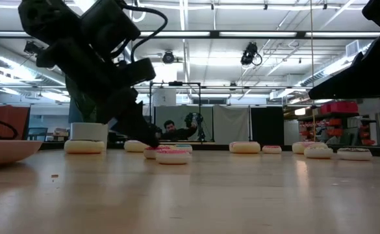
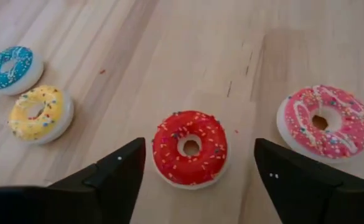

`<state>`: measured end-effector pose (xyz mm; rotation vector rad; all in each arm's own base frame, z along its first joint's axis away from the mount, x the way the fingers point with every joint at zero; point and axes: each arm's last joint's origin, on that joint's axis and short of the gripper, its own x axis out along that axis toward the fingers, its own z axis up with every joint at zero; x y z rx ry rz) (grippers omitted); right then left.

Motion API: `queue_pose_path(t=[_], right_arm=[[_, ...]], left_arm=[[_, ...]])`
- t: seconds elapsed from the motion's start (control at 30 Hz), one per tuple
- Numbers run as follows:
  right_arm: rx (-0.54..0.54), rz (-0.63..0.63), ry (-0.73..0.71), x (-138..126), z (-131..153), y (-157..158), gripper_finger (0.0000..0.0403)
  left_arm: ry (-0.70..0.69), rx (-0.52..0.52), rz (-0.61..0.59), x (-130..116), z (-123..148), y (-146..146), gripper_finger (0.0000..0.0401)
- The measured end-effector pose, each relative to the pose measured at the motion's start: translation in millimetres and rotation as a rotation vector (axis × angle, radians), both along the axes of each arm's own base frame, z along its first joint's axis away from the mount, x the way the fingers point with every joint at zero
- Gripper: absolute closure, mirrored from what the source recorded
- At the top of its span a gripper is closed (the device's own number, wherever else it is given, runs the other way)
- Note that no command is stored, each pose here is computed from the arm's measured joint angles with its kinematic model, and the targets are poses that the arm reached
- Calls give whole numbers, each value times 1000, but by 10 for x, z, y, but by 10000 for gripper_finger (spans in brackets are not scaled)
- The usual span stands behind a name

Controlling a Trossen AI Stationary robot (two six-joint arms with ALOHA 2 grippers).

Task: Pick & Place donuts
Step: Put the bottom small red donut on the light pink plate

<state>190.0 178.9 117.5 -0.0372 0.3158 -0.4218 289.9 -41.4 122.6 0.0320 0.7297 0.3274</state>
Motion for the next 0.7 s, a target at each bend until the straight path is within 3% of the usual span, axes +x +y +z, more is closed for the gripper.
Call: queue_pose_path(t=[0.7], right_arm=[[14,2,3,-1,-4,0,262]], left_arm=[[-43,-28,69,101,-198,61,83]])
